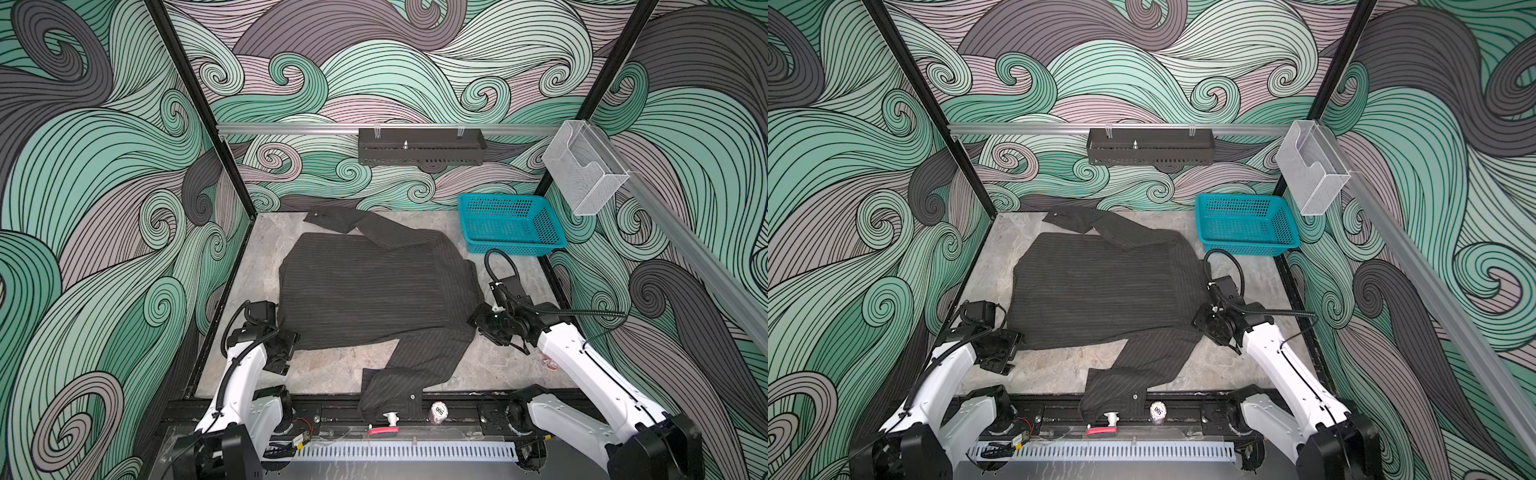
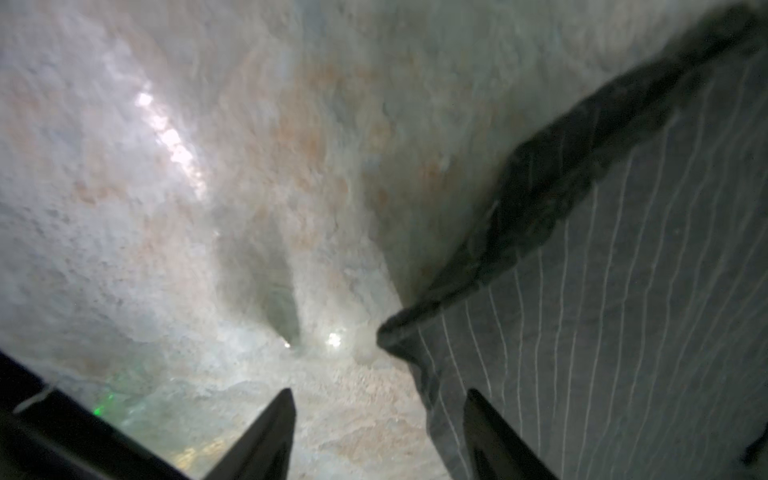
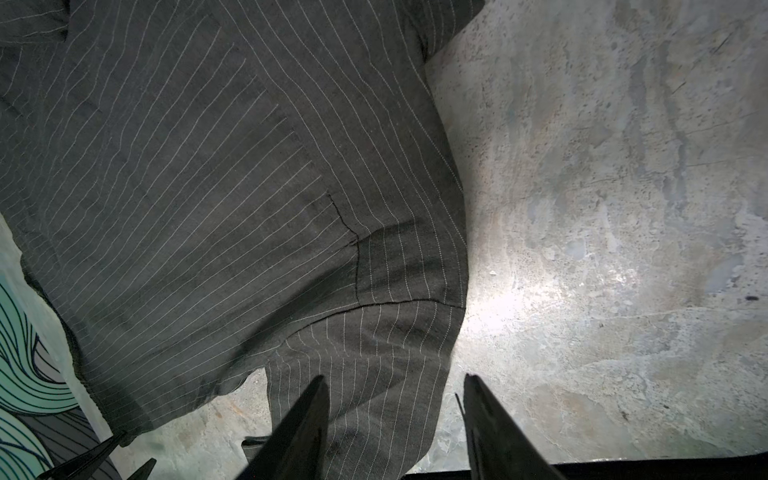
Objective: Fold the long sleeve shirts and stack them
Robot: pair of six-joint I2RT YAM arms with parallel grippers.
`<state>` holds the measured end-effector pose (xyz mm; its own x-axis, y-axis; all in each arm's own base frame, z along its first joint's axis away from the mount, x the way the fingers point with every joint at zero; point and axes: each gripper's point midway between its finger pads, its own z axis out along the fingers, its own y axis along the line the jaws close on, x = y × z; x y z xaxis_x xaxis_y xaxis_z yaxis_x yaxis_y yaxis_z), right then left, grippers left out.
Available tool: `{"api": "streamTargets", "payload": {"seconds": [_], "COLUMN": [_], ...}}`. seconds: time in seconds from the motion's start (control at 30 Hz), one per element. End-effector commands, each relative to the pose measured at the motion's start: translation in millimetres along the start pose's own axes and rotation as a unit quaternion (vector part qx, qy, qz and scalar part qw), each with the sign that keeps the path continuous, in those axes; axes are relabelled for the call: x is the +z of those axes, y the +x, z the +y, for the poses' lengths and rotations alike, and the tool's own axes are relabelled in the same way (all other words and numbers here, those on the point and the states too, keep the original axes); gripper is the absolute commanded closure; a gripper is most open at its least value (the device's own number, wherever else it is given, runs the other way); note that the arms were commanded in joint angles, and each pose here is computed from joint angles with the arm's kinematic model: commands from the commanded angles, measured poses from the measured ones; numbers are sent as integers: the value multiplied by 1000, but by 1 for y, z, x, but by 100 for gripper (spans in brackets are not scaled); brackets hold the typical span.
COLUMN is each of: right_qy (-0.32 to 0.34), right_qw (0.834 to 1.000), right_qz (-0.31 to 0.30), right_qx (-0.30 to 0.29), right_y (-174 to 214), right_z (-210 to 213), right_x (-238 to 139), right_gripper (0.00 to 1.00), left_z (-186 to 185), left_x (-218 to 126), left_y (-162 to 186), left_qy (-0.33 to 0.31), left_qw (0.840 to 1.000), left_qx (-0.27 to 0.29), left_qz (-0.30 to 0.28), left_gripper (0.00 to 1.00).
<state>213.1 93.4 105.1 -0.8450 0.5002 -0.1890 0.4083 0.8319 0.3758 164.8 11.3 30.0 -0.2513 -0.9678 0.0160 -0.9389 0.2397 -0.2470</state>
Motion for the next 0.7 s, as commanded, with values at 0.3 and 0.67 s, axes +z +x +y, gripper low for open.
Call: {"api": "streamTargets", "payload": {"seconds": [0.3, 0.67], "right_qy": [-12, 2], "right_qw": [1000, 997], "right_qz": [15, 83], "right_qx": [2, 10], "right_y": [8, 51], "right_z": [4, -5], "right_x": [-3, 22], "right_gripper": [47, 42], "left_z": [-8, -29], "left_x": [10, -30], "left_y": [-7, -20], "left_qy": [-15, 67], "left_qw": [1000, 996], "left_qx": [-9, 28], "left_qz": [11, -48], "left_gripper": [100, 100]}}
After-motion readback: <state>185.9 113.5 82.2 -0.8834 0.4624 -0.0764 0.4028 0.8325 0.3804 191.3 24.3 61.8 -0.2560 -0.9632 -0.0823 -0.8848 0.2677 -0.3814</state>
